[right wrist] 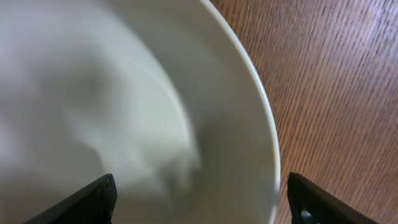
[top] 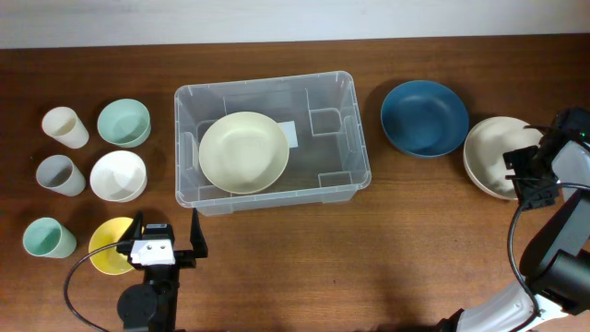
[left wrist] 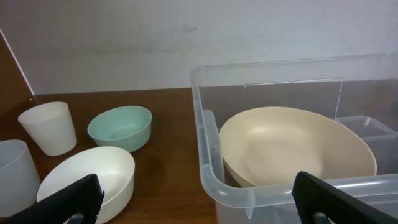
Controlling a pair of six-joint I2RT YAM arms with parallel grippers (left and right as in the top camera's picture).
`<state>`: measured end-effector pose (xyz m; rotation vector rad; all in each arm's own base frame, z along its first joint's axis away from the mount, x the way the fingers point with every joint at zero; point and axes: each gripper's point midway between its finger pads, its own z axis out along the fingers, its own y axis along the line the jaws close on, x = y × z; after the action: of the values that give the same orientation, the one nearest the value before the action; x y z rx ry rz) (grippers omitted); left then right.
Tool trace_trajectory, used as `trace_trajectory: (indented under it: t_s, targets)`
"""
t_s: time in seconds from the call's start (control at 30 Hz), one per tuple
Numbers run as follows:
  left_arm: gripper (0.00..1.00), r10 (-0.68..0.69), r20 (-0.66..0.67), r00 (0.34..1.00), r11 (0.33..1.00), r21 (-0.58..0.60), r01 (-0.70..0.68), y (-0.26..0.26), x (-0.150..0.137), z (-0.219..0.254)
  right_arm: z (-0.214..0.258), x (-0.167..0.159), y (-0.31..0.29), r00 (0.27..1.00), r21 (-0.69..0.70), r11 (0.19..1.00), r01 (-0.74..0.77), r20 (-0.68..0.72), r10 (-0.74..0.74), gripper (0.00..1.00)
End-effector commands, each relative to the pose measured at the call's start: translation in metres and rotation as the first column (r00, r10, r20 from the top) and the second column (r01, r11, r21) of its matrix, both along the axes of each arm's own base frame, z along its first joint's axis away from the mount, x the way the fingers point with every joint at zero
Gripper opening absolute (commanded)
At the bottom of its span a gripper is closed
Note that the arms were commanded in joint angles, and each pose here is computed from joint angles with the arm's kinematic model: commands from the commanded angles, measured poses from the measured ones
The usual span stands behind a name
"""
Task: Pack container
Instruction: 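Grasp the beige bowl rim with the right gripper and lift it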
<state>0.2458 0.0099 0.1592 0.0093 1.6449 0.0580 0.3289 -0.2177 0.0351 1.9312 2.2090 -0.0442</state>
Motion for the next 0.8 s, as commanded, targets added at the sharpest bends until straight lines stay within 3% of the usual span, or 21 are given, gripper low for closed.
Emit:
trace_trajectory:
  t_s: [0.0, 0.1, 0.53, 0.77]
  targets:
    - [0.99, -0.008, -0.001, 1.0, 1.0, 0.007, 0.008, -0.001, 0.0, -0.002, -0.007, -0.007, -0.002, 0.999, -0.012, 1.0, 0.002, -0.035, -0.003, 0.82]
    - [0.99, -0.008, -0.001, 1.0, 1.0, 0.007, 0.008, -0.001, 0.0, -0.002, -0.008, -0.008, -0.002, 0.999, -0.013, 1.0, 0.003, -0.04, -0.004, 0.75]
    - [0.99, -0.008, -0.001, 1.0, 1.0, 0.007, 0.008, -0.001, 0.0, -0.002, -0.018, -0.013, -0.005, 0.998, -0.035, 0.999, 0.007, -0.063, -0.009, 0.74]
    - [1.0, -0.008, -0.001, 1.0, 1.0, 0.007, 0.008, -0.001, 0.0, -0.002, -0.027, -0.018, -0.003, 0.998, -0.034, 0.999, 0.007, -0.07, -0.01, 0.55]
